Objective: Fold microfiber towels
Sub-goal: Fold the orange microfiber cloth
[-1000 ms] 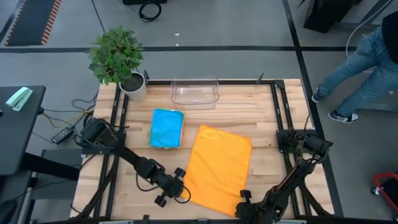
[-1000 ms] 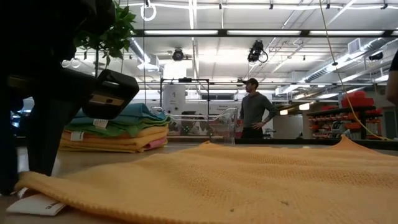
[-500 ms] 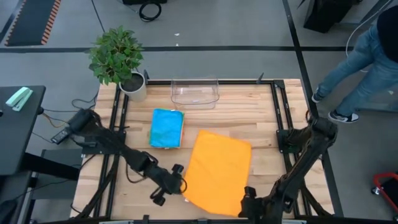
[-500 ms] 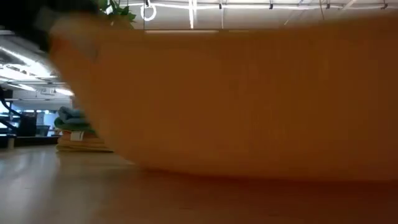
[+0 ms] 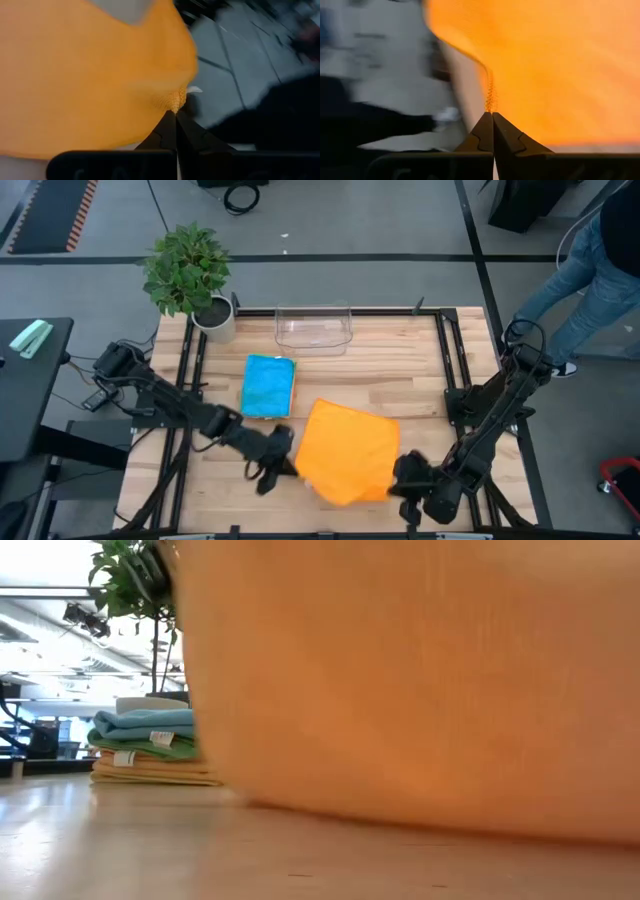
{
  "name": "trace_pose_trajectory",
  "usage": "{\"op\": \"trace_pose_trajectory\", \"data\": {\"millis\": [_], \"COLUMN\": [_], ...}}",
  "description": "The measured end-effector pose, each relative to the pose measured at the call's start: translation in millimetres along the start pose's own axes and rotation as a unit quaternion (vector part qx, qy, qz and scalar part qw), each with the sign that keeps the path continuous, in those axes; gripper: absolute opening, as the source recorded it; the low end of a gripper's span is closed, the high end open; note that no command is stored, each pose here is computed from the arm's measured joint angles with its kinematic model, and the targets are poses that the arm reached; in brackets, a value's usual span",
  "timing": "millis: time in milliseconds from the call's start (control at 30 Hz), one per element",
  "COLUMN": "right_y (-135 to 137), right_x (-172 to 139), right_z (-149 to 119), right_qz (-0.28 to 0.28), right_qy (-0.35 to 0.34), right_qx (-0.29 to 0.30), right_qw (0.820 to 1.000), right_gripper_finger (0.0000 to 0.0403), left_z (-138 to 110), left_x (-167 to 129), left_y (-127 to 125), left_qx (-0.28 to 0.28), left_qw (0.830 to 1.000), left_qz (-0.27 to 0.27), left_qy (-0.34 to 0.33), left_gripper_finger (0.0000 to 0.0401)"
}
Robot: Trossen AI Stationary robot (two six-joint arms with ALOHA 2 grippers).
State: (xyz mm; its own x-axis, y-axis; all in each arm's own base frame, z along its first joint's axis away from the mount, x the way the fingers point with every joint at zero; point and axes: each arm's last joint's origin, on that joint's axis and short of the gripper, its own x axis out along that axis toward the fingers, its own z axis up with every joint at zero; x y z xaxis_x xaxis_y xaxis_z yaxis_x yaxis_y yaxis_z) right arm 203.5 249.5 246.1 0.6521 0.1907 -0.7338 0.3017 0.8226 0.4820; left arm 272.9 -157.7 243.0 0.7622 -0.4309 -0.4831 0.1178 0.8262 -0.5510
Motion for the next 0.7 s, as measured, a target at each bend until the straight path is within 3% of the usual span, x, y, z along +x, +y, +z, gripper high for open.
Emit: {"op": "trace_pose_trajectory", "data": {"millis": [133,267,500,700], "right_y": [-24.4,-41.2,-82.6,-106.2], "right_x": [-2.6,0.1,23.2,32.2], "right_z": [1.1,12.0,22.3,24.4], "right_qz": [-0.112,-0.178,-0.246,-0.284], "right_qy": [0.021,0.024,0.027,0.027], "right_qx": [0.011,0.010,0.062,0.076], "right_qw": [0.993,0.984,0.967,0.955], "right_gripper_finger": [0.0001,0.0001,0.0001,0.0001], "left_z": [12.3,26.6,36.1,40.6], "left_x": [6.6,12.1,21.7,19.8], "left_y": [29.6,63.6,121.8,150.4], "left_qx": [-0.029,-0.043,-0.065,-0.074], "left_qw": [0.998,0.993,0.980,0.970], "left_qz": [0.055,0.104,0.186,0.230], "left_qy": [-0.008,-0.020,-0.010,-0.008], "left_gripper_finger": [0.0002,0.0002,0.0002,0.0002]}}
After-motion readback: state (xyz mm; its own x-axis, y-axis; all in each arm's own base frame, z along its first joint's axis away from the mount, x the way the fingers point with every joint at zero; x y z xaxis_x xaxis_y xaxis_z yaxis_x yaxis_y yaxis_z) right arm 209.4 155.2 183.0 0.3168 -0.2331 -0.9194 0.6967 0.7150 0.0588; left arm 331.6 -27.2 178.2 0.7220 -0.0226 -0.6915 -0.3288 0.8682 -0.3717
